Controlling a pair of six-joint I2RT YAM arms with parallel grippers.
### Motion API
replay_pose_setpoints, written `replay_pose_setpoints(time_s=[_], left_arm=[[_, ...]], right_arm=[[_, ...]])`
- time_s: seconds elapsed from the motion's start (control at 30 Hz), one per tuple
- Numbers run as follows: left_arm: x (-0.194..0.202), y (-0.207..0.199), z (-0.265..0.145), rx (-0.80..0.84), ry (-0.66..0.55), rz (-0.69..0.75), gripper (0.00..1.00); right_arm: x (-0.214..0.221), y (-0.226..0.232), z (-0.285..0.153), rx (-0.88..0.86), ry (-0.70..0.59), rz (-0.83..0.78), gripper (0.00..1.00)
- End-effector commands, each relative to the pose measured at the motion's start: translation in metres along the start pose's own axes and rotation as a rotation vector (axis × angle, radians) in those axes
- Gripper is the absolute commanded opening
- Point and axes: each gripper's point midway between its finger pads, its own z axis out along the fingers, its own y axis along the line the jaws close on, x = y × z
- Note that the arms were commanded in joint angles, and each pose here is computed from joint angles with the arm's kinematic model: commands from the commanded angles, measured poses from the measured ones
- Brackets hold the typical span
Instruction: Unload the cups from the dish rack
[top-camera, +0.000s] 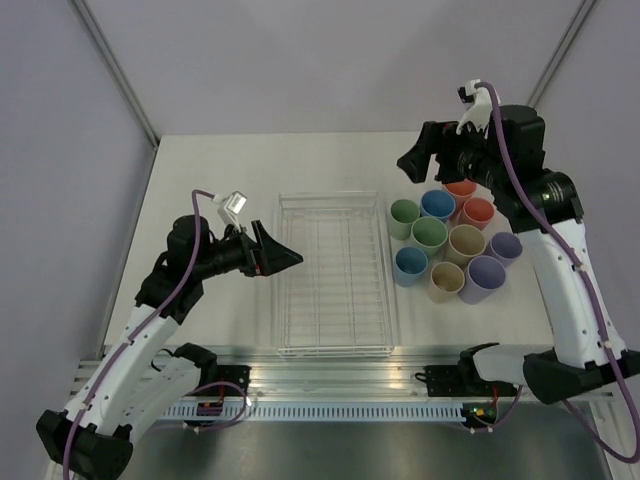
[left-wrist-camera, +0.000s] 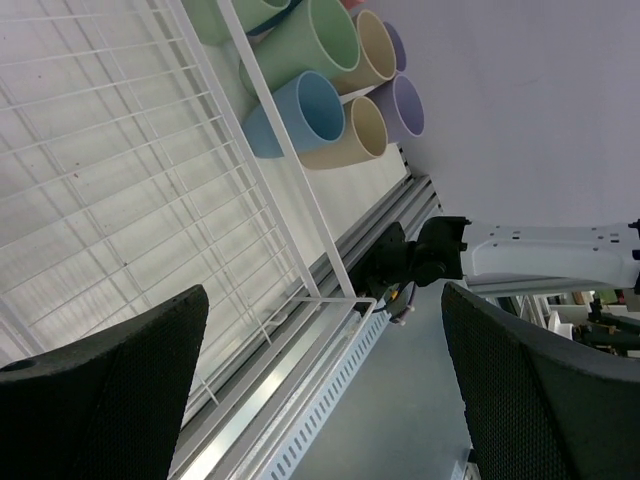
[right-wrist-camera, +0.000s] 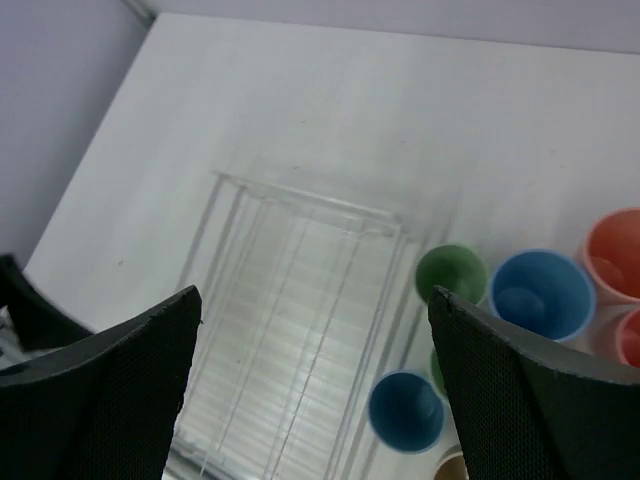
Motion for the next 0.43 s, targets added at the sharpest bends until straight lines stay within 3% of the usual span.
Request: replay_pose_setpoints(time_s=[0.0,0.2,0.4], left_arm=[[-0.013,-0.017,-0.013,0.009,-0.043,0.078,1.00],[-0.020,-0.037,-0.030,0.023,-0.079,0.115,1.00],[-0.022,-0.044,-0.040,0.028,-0.103,0.142,1.00]], right_arm=[[0.022,0.043,-0.013,-0.190,0.026,0.025,0.98],[0.036,0.079,-0.068,-0.382,-0.043,0.002,0.98],[0.039,0.094,-0.091,-0.477,-0.083,-0.008,0.98]])
